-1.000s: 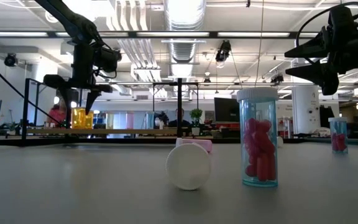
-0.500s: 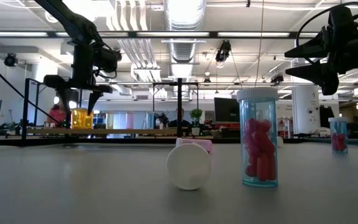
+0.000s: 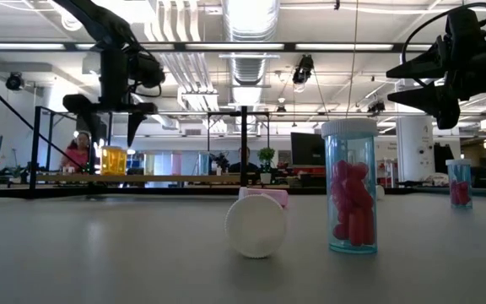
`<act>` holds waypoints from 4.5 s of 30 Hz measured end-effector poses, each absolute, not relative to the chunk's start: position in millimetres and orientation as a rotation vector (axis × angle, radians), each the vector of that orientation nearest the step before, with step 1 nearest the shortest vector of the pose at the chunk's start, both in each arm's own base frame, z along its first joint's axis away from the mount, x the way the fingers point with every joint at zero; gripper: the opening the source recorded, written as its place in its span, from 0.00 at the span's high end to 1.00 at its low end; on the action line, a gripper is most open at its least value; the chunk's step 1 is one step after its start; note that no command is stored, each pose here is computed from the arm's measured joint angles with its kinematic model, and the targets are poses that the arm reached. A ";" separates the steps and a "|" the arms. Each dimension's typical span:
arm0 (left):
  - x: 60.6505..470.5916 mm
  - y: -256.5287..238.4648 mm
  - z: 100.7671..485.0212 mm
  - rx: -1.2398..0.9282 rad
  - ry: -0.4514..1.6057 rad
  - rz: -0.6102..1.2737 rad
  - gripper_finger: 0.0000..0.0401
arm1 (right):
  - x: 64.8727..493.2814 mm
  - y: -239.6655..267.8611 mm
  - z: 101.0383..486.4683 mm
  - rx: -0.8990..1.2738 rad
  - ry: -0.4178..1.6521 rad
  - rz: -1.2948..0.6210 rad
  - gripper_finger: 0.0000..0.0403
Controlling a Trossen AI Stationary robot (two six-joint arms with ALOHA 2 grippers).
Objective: Pick and place medicine bottles onto shelf by color
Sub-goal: Put the bottom orange pill bottle on the shelf aligned with the other orange pill bottle, then put the bottom yellow pill bottle on the shelf aligned with the other yellow pill bottle
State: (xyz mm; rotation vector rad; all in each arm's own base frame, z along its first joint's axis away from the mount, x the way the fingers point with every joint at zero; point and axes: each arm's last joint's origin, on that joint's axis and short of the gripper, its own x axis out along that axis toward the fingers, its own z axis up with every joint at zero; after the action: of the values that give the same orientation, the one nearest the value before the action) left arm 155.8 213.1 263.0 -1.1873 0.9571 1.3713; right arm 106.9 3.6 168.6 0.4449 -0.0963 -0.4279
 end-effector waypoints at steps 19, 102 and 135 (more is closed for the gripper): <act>168.1 190.7 270.9 -1.224 0.948 1.352 0.25 | 106.9 3.6 168.6 0.445 -0.096 -0.428 0.41; 411.5 -174.8 184.7 -1.507 1.103 0.922 0.25 | 106.9 3.6 168.6 0.445 -0.096 -0.428 0.41; 410.9 -173.7 165.7 -1.538 1.137 1.018 0.64 | 106.9 3.6 168.6 0.445 -0.096 -0.428 0.41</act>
State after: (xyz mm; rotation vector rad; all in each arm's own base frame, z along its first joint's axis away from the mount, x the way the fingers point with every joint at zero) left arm 410.9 -173.7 165.7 -1.5383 1.1369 1.0175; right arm 106.9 3.6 168.6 0.4448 -0.0962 -0.4279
